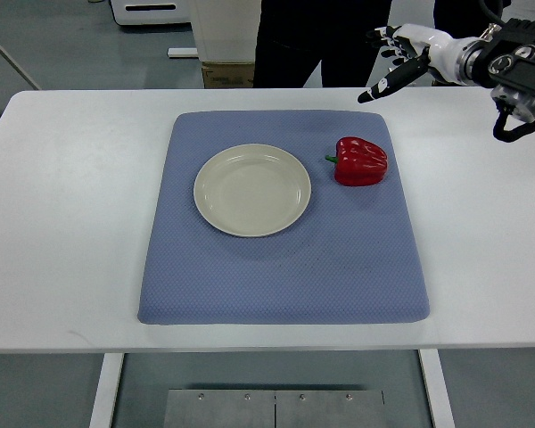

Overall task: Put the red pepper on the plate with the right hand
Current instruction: 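Move the right hand over the red bell pepper, then close the right hand fingers around the red bell pepper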

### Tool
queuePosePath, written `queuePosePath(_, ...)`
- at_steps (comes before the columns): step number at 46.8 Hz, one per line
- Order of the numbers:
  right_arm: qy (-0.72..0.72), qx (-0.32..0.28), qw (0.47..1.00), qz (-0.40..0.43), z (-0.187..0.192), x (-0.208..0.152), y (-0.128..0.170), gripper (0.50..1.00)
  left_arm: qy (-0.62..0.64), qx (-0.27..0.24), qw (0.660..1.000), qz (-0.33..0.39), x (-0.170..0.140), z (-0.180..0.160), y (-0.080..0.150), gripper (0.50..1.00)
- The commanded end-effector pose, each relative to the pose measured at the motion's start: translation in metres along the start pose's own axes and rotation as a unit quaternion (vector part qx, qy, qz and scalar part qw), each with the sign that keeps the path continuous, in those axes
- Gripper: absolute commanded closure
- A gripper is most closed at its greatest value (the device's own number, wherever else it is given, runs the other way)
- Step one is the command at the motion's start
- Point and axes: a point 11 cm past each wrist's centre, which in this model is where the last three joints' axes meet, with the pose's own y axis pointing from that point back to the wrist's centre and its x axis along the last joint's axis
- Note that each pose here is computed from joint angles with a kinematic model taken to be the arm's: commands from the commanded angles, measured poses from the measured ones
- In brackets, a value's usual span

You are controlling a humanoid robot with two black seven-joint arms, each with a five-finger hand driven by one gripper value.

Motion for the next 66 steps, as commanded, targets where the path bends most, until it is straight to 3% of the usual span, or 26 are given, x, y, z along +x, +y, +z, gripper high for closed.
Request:
queuePosePath(1, 0.013, -0.011, 1.0, -0.017, 0.007, -0.011, 0.0, 0.515, 0.0, 0.0, 1.0, 0.0, 0.0, 0.0, 0.0, 0.5)
queuePosePath(14, 0.042, -0.03, 0.996, -0.072, 0.017, -0.054, 0.0, 0.519, 0.0, 0.0, 1.0, 0.0, 0.0, 0.0, 0.0, 0.5)
queuePosePath(18, 0.048, -0.03, 0.996, -0.066, 0.018, -0.06, -0.004, 0.555, 0.0, 0.0, 1.0, 0.0, 0.0, 0.0, 0.0, 0.5)
queuePosePath(23, 0.07, -0.025, 0.995, -0.064, 0.012, -0.068, -0.009, 0.563, 0.0, 0.0, 1.0, 0.0, 0.0, 0.0, 0.0, 0.5)
queuePosePath(39, 0.129, -0.045, 0.988, -0.078, 0.021, -0.081, -0.013, 0.563, -0.001, 0.0, 1.0, 0.0, 0.0, 0.0, 0.0, 0.5)
queuePosePath(48, 0.151, -0.045, 0.985, -0.065, 0.017, -0.086, -0.025, 0.601, -0.001, 0.0, 1.0, 0.0, 0.0, 0.0, 0.0, 0.5)
queuePosePath(66, 0.205, -0.054, 0.975, -0.064, 0.019, -0.09, -0.033, 0.601, -0.001, 0.0, 1.0, 0.0, 0.0, 0.0, 0.0, 0.5)
